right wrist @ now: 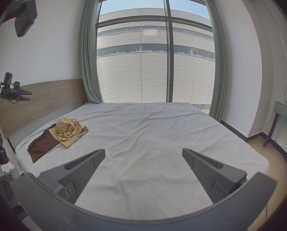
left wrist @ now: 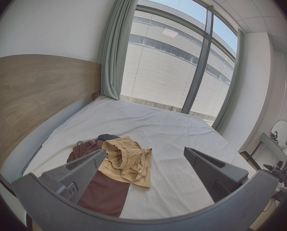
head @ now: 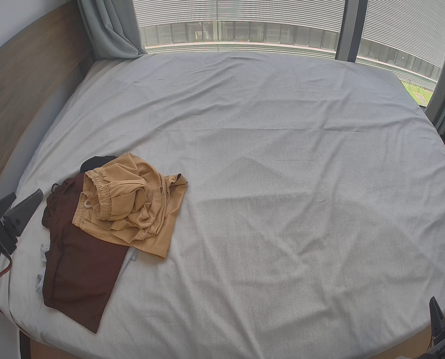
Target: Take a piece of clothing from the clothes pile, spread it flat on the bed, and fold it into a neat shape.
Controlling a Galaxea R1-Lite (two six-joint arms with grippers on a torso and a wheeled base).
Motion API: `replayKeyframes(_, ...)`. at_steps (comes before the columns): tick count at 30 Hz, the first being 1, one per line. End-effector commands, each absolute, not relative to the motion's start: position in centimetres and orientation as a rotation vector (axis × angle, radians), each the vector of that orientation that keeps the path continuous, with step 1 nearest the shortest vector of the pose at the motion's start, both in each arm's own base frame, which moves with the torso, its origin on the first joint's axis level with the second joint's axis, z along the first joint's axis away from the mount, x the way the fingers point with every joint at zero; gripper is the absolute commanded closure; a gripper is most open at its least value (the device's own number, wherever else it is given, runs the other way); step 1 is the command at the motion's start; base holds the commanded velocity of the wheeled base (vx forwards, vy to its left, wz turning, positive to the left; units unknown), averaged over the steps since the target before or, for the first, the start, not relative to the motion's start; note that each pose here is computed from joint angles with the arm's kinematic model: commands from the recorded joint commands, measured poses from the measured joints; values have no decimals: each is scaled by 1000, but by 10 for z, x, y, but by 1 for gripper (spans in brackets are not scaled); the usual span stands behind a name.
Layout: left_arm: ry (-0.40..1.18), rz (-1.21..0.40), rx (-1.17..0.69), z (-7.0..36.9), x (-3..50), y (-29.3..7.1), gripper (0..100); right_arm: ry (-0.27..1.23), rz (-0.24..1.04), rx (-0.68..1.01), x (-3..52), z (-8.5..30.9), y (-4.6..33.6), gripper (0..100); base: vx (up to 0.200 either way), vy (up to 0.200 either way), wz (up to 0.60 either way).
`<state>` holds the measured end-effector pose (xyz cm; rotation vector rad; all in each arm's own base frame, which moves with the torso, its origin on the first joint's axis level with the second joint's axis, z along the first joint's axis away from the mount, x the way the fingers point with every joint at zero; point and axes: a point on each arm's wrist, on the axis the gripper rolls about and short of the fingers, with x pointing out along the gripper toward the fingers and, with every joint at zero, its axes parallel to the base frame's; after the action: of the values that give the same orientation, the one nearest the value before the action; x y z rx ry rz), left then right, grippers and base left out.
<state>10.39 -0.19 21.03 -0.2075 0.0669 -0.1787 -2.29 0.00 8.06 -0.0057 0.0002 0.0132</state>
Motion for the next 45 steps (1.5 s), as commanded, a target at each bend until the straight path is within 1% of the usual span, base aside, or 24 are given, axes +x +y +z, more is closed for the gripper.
replayKeyframes(1, 127, -149, -225, 204, 134, 12, 0, 1, 14, -6, -23, 75, 0, 0, 0, 0, 0)
replayKeyframes(6, 153, -207, -243, 199, 151, 24, 0, 1, 14, -6, -23, 75, 0, 0, 0, 0, 0)
replayKeyframes(13, 194, -233, -258, 192, 164, 25, 0, 1, 14, -6, -23, 75, 0, 0, 0, 0, 0)
replayKeyframes(25, 279, -266, -278, 180, 212, 28, 0, 1, 14, -6, -23, 75, 0, 0, 0, 0, 0)
replayKeyframes(31, 264, -286, -273, 175, 231, 27, 0, 1, 15, -6, -23, 75, 0, 0, 0, 0, 0)
replayKeyframes(38, 282, -309, -272, 156, 254, 25, 0, 1, 15, -6, -23, 75, 0, 0, 0, 0, 0)
replayKeyframes(45, 264, -335, -265, 145, 269, 20, 0, 1, 15, -6, -23, 75, 0, 0, 0, 0, 0)
